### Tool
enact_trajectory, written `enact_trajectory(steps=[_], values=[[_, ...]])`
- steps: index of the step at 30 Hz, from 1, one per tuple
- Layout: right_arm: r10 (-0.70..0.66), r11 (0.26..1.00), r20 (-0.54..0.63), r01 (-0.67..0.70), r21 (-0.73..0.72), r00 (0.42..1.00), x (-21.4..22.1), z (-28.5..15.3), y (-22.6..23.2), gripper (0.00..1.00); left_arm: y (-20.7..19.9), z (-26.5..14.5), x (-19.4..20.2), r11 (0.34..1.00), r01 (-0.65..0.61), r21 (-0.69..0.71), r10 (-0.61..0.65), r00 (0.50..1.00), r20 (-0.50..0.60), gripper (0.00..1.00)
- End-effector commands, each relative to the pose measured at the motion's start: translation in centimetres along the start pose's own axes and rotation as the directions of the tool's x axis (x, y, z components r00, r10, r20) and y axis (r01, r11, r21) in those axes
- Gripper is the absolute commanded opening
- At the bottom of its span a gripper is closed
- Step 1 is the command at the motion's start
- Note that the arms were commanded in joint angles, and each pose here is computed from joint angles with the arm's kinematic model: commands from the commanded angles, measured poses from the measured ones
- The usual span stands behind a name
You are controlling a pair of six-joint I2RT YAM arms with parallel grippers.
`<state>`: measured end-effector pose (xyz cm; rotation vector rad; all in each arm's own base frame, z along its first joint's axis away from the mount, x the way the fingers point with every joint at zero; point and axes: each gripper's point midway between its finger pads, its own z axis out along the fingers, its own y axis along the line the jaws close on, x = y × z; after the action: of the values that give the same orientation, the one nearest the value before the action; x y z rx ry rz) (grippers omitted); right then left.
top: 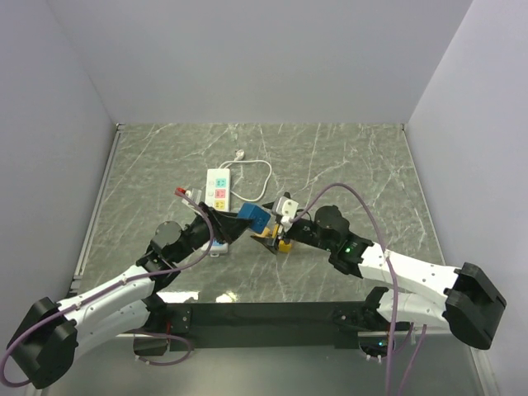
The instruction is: Insert the plug
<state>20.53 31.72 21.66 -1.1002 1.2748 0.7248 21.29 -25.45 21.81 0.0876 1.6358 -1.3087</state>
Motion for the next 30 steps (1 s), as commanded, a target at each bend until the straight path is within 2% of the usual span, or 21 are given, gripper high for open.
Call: enact_trajectory(steps=[1, 5, 16, 22, 25, 28, 29, 30], values=[[0.000, 1.000, 0.020, 0.000, 0.018, 1.000, -1.0, 0.9, -0.6, 0.95, -2.4, 0.2, -1.5, 0.995, 0.005, 0.099, -0.009, 0.999, 0.041, 0.01], [-0.004, 1.000, 0.018, 0.004, 0.019, 1.000, -0.9, 1.3, -0.7, 0.92, -2.8, 0.2, -1.4, 0.993, 0.013, 0.121, -0.017, 0.999, 0.036, 0.01], [-0.027, 1.000, 0.111, 0.027, 0.005, 0.993, -3.0, 1.1, -0.5, 0.88, -2.9, 0.1, -1.0, 0.989, 0.043, 0.142, -0.048, 0.998, 0.033, 0.01], [-0.014, 1.000, 0.086, 0.016, -0.022, 0.996, -2.5, 2.0, -0.2, 0.81, -3.2, 0.1, -1.1, 0.986, 0.043, 0.159, -0.049, 0.998, 0.035, 0.01], [-0.005, 0.999, 0.066, 0.008, -0.038, 0.998, -2.1, 2.5, 0.0, 0.73, -3.2, 0.1, -1.1, 0.986, 0.042, 0.161, -0.049, 0.998, 0.037, 0.01], [0.000, 0.998, 0.048, 0.003, -0.067, 0.999, -2.0, 2.9, 0.3, 0.58, -3.2, 0.1, -1.0, 0.985, 0.042, 0.165, -0.048, 0.998, 0.034, 0.01], [0.002, 0.997, 0.044, 0.001, -0.077, 0.999, -2.0, 3.0, 0.5, 0.43, -3.2, 0.1, -0.9, 0.986, 0.043, 0.163, -0.048, 0.998, 0.031, 0.01], [0.000, 0.997, 0.040, 0.003, -0.080, 0.999, -1.9, 3.1, 0.5, 0.32, -3.0, 0.1, -0.9, 0.987, 0.039, 0.159, -0.044, 0.999, 0.032, 0.01]])
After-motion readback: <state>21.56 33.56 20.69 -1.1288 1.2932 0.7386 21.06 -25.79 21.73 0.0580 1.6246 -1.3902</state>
